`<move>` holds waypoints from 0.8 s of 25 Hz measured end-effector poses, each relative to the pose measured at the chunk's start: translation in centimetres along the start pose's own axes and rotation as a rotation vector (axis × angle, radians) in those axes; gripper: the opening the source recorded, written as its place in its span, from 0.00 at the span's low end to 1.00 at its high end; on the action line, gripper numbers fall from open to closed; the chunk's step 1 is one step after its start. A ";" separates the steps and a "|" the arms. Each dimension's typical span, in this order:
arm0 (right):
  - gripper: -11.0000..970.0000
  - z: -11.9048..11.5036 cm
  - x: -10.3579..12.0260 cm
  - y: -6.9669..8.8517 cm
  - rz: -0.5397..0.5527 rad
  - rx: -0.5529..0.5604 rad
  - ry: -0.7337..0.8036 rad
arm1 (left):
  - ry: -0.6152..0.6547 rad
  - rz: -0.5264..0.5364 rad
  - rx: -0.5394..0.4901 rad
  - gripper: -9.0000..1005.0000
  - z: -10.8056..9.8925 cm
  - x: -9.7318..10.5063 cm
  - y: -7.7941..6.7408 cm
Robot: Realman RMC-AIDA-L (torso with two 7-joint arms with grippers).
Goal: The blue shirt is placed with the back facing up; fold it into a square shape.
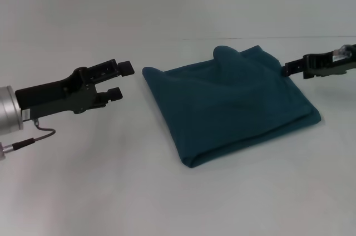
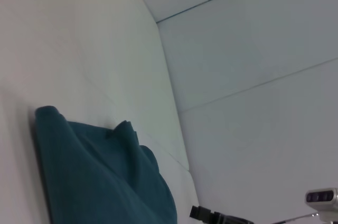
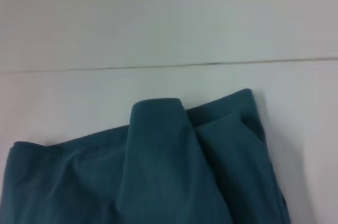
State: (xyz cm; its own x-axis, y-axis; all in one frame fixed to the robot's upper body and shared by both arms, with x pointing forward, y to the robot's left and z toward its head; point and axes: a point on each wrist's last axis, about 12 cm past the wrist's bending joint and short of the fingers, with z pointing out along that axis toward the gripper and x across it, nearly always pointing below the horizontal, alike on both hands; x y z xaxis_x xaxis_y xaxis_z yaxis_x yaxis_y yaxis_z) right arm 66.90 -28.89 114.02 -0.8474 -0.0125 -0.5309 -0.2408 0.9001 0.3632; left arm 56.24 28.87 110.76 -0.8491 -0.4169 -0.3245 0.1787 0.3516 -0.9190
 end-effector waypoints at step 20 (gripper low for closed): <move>0.73 3.8 2.0 1.7 -0.022 0.021 -0.029 | -0.010 -0.007 -0.009 0.95 0.5 0.4 0.3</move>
State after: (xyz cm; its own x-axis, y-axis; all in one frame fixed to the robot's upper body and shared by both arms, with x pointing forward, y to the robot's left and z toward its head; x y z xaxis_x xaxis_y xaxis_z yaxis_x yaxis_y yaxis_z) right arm 66.54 -25.71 110.70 -0.8279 -0.0204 -0.5605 -0.2492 0.9086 0.3351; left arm 56.20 28.38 110.23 -0.8453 -0.4278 -0.3201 0.1682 0.3557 -0.9194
